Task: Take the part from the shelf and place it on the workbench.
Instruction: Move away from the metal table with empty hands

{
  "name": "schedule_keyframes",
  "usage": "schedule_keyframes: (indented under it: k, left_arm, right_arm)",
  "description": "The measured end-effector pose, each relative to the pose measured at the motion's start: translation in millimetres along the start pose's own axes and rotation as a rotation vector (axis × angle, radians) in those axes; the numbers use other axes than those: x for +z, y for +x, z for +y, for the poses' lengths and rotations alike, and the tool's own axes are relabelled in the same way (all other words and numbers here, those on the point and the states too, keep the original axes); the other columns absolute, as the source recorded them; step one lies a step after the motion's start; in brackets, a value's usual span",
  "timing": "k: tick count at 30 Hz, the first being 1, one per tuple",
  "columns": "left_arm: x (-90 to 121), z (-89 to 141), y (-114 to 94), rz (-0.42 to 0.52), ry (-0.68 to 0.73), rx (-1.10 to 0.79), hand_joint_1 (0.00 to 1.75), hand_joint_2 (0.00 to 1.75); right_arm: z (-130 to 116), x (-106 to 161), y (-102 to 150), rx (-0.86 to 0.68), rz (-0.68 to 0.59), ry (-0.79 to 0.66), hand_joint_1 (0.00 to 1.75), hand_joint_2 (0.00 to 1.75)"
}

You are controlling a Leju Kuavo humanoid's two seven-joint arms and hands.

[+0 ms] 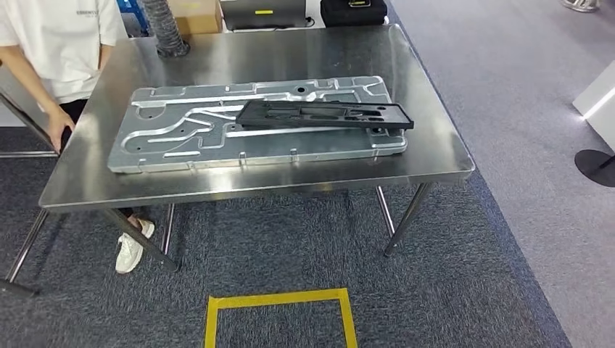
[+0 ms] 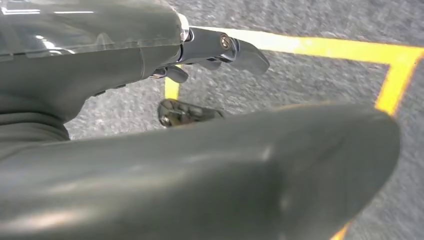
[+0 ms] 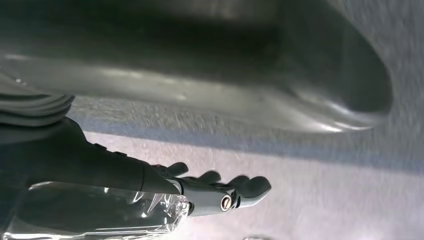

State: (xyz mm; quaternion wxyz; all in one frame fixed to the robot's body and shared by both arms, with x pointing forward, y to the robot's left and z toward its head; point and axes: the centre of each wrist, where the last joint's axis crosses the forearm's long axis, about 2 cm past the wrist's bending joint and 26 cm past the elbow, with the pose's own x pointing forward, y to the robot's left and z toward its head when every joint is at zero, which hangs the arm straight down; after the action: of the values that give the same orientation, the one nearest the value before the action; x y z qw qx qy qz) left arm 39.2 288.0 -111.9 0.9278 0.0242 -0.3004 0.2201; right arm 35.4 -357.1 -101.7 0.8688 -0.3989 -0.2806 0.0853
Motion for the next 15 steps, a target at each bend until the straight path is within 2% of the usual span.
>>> schedule_keyframes:
  k: [8,15]
  left_arm:
    - [0.6,-1.4,-1.2,-0.010,-0.029,-0.031,0.00,0.00]
    - [-0.2,-2.3,0.2,-0.012,-0.048,-0.047,0.00,0.00]
  right_arm:
    - [37.2,27.7,14.3,0.056,0.077,0.293,0.00,0.00]
    - [50.6,33.2,25.6,-0.006,0.310,0.603,0.00,0.00]
